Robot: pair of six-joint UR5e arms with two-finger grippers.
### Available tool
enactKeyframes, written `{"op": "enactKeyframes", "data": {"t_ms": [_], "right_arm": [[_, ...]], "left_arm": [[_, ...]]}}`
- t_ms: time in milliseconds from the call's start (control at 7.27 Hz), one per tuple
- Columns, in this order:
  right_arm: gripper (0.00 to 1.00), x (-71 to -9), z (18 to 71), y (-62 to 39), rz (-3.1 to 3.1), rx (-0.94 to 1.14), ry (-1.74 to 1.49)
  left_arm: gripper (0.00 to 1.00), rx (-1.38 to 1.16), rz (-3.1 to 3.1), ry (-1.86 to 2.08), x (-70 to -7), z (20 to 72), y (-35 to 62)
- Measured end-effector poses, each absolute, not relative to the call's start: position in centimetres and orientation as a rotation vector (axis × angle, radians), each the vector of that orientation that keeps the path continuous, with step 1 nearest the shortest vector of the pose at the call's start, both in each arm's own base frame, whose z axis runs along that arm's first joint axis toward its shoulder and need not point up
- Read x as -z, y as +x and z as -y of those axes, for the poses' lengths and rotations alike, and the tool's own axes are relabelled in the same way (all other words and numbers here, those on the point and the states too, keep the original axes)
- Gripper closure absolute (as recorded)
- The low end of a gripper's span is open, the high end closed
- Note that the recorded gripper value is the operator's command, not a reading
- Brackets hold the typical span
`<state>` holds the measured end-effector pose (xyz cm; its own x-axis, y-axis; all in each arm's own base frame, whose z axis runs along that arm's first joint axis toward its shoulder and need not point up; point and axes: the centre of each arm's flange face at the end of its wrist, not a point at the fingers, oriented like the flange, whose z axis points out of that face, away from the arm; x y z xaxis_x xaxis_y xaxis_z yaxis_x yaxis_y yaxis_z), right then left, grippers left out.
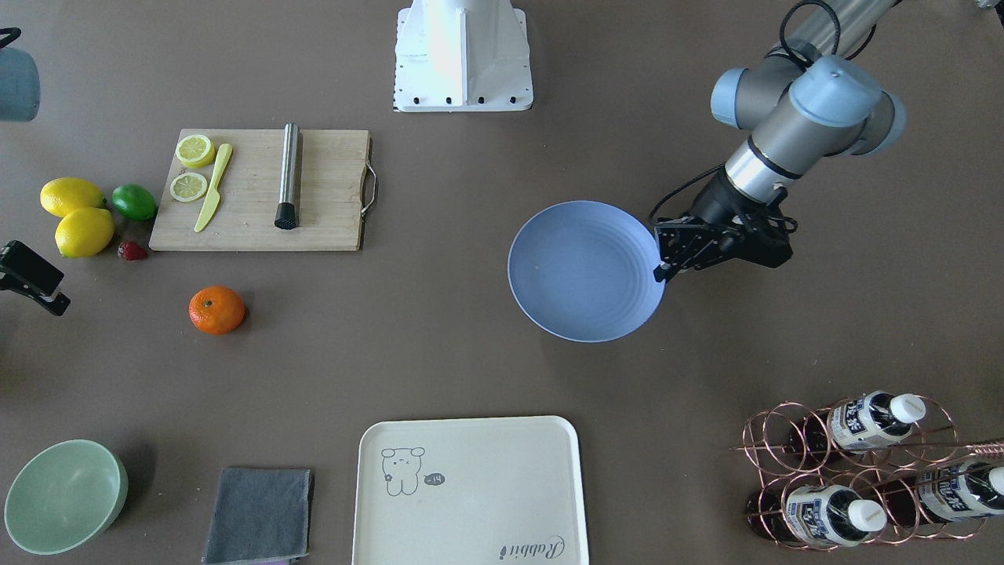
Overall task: Pick orange to plate
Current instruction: 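Lower the right gripper over the orange and grasp it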
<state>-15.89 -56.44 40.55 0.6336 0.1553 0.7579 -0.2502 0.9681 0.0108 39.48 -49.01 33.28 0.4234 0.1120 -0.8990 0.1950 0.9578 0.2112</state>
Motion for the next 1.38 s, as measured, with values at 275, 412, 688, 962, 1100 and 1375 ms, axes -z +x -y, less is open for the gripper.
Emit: {"op": "enactKeyframes", "data": {"t_ms": [275, 412, 688, 962, 1100, 1375], "right_arm": [[0.00, -40.5, 55.9, -18.4, 0.847, -0.250, 0.101], [0.00, -40.5, 55.7, -19.7, 0.839, -0.259, 0.098], [0.00, -40.5, 55.4, -21.7, 0.834, -0.257, 0.086], [0.00, -40.5, 54.9, -23.2, 0.834, -0.264, 0.066], [0.00, -40.6, 54.7, -23.7, 0.829, -0.262, 0.063], [0.00, -40.9, 54.2, -25.3, 0.813, -0.250, 0.060]], "left_arm": [[1.00, 0.081, -1.135, 0.299, -28.3, 45.9, 46.4], [1.00, 0.090, -1.136, 0.303, -27.1, 44.2, 48.8], [1.00, 0.098, -1.126, 0.315, -26.7, 41.4, 52.2], [0.18, 0.093, -1.113, 0.330, -26.6, 39.8, 54.6], [0.02, 0.094, -1.105, 0.336, -26.6, 39.8, 55.1], [0.02, 0.109, -1.093, 0.369, -26.7, 40.5, 55.1]]}}
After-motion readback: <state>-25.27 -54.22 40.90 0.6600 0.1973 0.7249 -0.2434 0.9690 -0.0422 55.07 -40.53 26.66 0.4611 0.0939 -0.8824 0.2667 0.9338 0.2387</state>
